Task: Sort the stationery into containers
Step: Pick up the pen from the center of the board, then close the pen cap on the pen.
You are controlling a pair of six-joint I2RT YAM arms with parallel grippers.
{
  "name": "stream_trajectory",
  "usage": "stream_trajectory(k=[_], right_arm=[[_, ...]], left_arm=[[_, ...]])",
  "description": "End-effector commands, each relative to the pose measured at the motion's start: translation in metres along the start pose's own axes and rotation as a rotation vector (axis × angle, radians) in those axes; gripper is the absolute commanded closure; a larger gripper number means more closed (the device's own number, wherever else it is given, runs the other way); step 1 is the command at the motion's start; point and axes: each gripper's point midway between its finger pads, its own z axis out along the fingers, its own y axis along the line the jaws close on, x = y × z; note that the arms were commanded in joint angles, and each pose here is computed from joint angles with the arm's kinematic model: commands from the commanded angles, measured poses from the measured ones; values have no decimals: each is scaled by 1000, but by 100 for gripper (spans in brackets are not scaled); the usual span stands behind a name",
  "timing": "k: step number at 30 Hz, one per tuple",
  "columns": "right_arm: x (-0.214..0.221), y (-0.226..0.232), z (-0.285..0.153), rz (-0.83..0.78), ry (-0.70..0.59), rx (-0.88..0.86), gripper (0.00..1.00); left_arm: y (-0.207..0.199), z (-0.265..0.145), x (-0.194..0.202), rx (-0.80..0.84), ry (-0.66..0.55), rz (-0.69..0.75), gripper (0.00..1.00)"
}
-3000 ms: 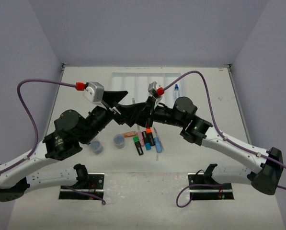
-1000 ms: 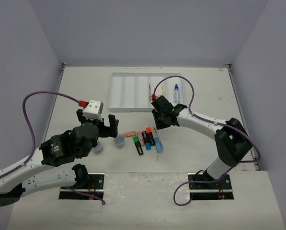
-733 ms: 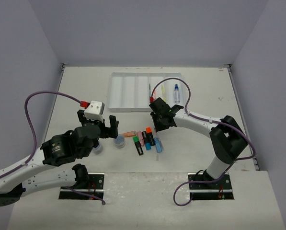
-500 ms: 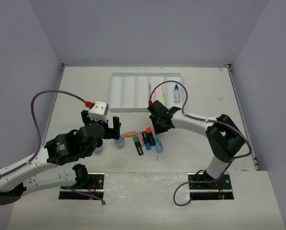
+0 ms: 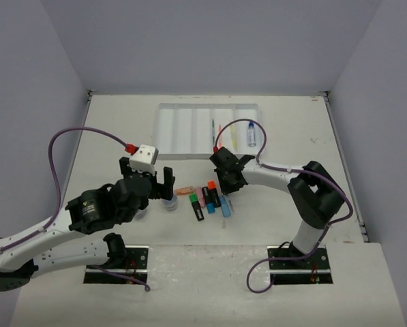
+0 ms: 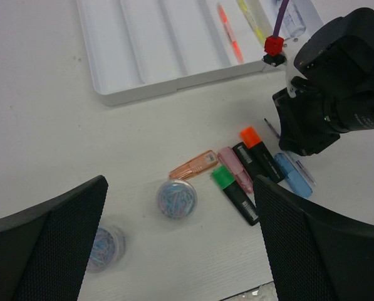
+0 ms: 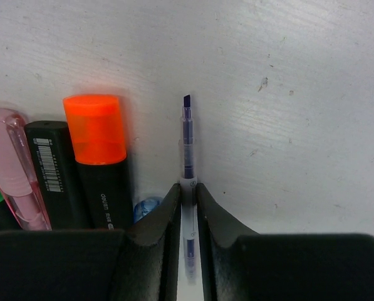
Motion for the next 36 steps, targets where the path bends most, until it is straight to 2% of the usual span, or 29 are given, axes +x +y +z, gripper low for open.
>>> stream_trajectory(k=[1,4,6,7,11,15,17,20,21,22,24,30,36], right_arm=[[10,-16,6,38,6,80,98],[-6,-28,-15,73,-79,119,100],[-29,-39,-49,120,-178,101,100],[-27,-41,-50,113,-174,110,100],[-59,-95,-116,257,-367,105,100],[-60,-135,-137,315,-441,154,100],[-56,-138,-135,319,-456,147,100],[-52,-138,-125,327,-450,134,100],[-50,-138,-120,328,-441,134,100],[-48,-139,-116,328,-432,138,100],[-47,-140,-114,327,-424,142,100],[-49,-134,-123,321,-467,98,100],[-48,-134,-123,321,-470,91,100]], left_arm=[[-10,3,1,25,5,-36,0],[-31,10,4,84,33,-64,0],[-47,22,17,97,86,-61,0],[-53,27,22,93,110,-66,0],[-91,45,52,102,223,-108,0],[-133,43,82,105,247,-195,1],[-151,37,90,111,213,-256,7],[-170,43,110,91,227,-260,17],[-180,47,120,86,254,-249,33],[-187,51,128,72,277,-236,43],[-197,58,142,40,320,-210,52],[-216,71,166,3,380,-158,55],[-217,79,182,-25,398,-124,59]])
